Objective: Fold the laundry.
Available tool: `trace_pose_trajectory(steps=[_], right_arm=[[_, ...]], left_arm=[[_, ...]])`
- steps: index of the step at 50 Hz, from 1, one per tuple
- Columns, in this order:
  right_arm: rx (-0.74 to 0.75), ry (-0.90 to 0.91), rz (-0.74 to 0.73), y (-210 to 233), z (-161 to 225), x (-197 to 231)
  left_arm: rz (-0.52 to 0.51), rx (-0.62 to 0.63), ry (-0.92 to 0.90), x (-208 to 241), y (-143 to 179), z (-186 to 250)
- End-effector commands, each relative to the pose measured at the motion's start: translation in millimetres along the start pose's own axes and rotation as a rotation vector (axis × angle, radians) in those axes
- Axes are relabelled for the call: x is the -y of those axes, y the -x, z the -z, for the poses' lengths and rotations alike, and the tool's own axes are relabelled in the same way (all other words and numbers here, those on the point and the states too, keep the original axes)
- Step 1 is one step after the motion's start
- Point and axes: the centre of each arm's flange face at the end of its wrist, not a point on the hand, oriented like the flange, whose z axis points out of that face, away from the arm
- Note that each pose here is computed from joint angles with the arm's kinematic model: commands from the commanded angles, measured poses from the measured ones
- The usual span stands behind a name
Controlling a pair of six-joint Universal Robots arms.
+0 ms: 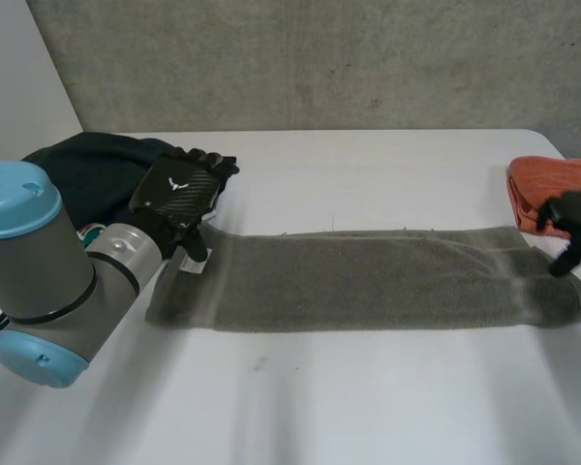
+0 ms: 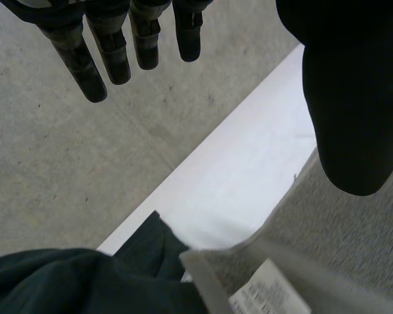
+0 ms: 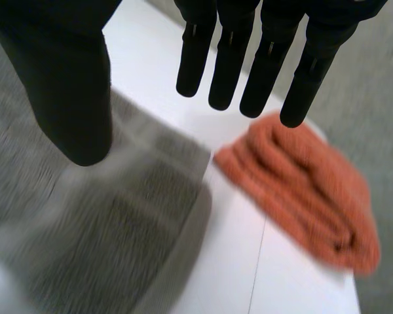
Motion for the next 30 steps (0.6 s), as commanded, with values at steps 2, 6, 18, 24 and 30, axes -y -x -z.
trace_pose_trajectory(steps=[2, 6, 18, 24, 30], right_arm=[[0.084, 0.086, 0.006, -13, 6, -43], [0.093, 0.037, 0.040, -12, 2, -59], [0.065, -0.015, 0.050, -5, -17, -82], [0.032, -0.013, 0.051, -11, -26, -90], [-0.201, 0.005, 0.062, -57, -21, -86]], left_arm=[[0.103, -0.040, 0.007, 9, -10, 8], [0.163, -0.079, 0.028, 9, -17, 11], [0.237, -0.151, 0.069, 11, -21, 10], [0.235, -0.126, 0.096, 10, -19, 12], [0.237, -0.109, 0.114, 8, -17, 15]])
